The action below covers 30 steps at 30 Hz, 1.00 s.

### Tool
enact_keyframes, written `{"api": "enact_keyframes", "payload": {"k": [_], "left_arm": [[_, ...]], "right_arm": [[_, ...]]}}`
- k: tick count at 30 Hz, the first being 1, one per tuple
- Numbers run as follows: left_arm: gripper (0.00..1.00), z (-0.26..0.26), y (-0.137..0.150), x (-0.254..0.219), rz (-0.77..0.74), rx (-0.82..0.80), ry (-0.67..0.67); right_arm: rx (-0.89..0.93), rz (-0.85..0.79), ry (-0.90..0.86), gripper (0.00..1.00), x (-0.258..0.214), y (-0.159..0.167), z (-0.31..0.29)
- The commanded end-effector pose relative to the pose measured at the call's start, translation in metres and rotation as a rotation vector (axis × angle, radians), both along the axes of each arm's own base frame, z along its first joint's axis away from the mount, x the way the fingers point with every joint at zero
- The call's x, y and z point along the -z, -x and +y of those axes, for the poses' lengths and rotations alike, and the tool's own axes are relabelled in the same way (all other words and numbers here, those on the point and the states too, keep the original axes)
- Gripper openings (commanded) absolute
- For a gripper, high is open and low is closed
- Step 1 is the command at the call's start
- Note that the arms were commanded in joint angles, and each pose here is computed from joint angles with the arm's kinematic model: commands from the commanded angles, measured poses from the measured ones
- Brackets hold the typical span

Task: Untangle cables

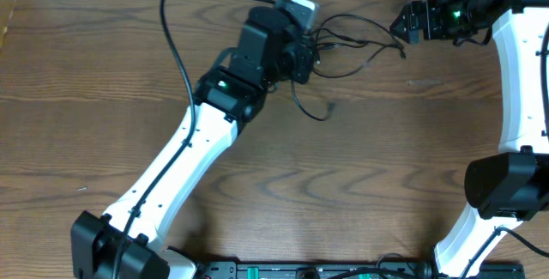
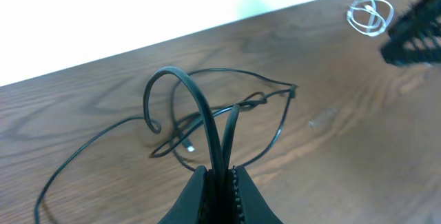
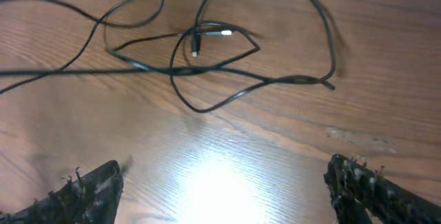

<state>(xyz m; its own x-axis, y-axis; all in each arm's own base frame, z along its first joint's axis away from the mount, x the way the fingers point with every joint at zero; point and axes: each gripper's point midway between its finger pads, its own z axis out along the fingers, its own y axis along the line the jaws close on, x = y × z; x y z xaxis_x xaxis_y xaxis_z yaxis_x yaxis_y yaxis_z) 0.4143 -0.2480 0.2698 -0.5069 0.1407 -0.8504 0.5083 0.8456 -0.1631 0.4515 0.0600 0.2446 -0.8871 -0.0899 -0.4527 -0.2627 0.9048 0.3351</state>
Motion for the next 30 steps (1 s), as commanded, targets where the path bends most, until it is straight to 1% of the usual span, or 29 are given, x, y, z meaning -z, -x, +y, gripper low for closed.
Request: {"api": "enact_keyframes", "payload": {"k": [1,4,11,18,22,26,28,30], "left_arm": [[0.07,0.020,-0.007,-0.056,-0.110,-0.053,0.062],[0.07,0.031,-0.011,-0.062,-0.112,-0.089,0.087],[0.07,0.042,-0.015,-0.061,-0.098,-0.126,0.102],[0.07,0.057,-0.022,-0.062,-0.070,-0.210,0.153],[0.07,0.063,-0.025,-0.062,-0.056,-0.237,0.176],[0.07,0.062,-0.025,-0.062,-0.055,-0.236,0.176],[0.08,0.063,-0.025,-0.061,-0.052,-0.237,0.175],[0.07,0.063,-0.024,-0.060,-0.049,-0.237,0.173]], "right_arm": [[-0.036,0.042,-0.034,0.89,0.012,0.006,0.020],[-0.002,0.085,-0.054,0.88,0.023,0.007,0.026],[0.072,0.164,-0.099,0.84,0.055,0.006,0.047],[0.110,0.211,-0.137,0.83,0.081,0.008,0.080],[0.240,0.235,-0.159,0.81,0.100,0.000,0.091],[0.337,0.215,-0.207,0.77,0.121,-0.012,0.106],[0.379,0.176,-0.253,0.73,0.128,-0.022,0.114],[0.432,0.129,-0.285,0.72,0.133,-0.033,0.118]]}}
